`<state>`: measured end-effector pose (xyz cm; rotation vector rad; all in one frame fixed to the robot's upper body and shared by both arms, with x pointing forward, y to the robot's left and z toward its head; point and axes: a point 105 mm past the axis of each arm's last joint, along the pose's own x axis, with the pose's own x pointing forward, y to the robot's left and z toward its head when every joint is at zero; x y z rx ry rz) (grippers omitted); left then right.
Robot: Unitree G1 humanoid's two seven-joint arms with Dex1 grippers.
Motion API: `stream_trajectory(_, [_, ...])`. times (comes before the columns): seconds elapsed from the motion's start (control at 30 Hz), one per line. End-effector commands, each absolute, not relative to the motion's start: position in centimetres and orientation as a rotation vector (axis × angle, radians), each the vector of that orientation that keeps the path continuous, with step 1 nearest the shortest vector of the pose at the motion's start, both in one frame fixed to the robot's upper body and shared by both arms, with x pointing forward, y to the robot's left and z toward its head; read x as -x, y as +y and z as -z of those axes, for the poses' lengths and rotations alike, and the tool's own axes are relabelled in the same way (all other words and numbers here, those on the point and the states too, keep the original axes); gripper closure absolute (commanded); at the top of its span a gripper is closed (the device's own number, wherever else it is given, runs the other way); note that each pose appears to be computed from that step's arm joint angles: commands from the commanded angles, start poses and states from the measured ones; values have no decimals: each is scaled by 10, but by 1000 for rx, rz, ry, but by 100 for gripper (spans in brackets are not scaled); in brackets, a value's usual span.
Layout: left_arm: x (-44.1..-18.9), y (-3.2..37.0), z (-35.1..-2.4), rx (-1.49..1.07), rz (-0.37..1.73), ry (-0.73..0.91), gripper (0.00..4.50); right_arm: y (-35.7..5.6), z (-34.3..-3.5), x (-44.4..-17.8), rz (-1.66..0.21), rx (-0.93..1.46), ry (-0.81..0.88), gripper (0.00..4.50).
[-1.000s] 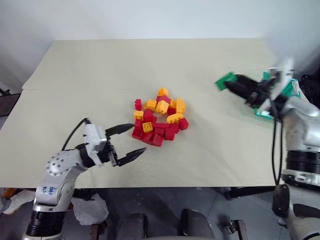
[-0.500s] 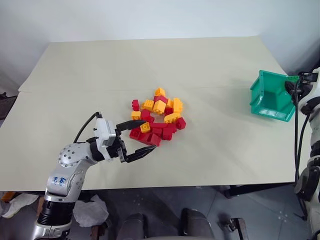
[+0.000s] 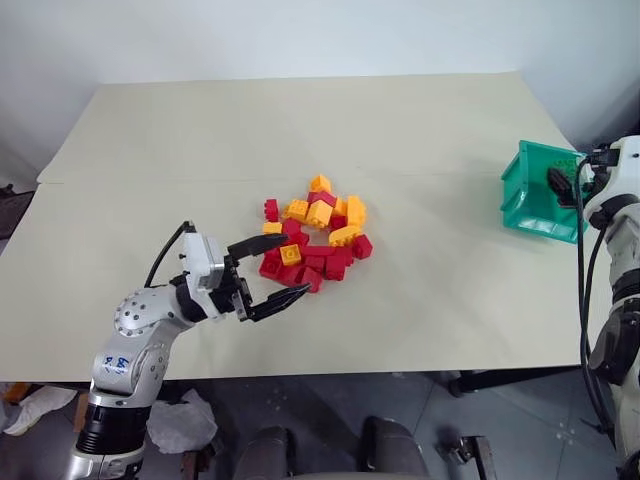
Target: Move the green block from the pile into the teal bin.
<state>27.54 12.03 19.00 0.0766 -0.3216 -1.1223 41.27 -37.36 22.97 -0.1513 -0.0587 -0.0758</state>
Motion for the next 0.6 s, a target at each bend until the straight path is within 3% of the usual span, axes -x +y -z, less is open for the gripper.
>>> stream_trajectory(0.03, [-270,122,-204,-83,1120,-380,0,-377,-262,-403,28,210,-170,6])
stream_trajectory(0.37, [-275,123,-203,-106,1129,-371,0,-387,-252,-400,73,211,-119,6])
stream_trajectory(0.47, [-275,129,-203,-121,1109,-365,0,-371,-263,-402,-25,234,-179,6])
stream_trajectory(0.6, [-273,144,-197,-158,1059,-339,0,-327,-270,-391,-375,260,-278,6])
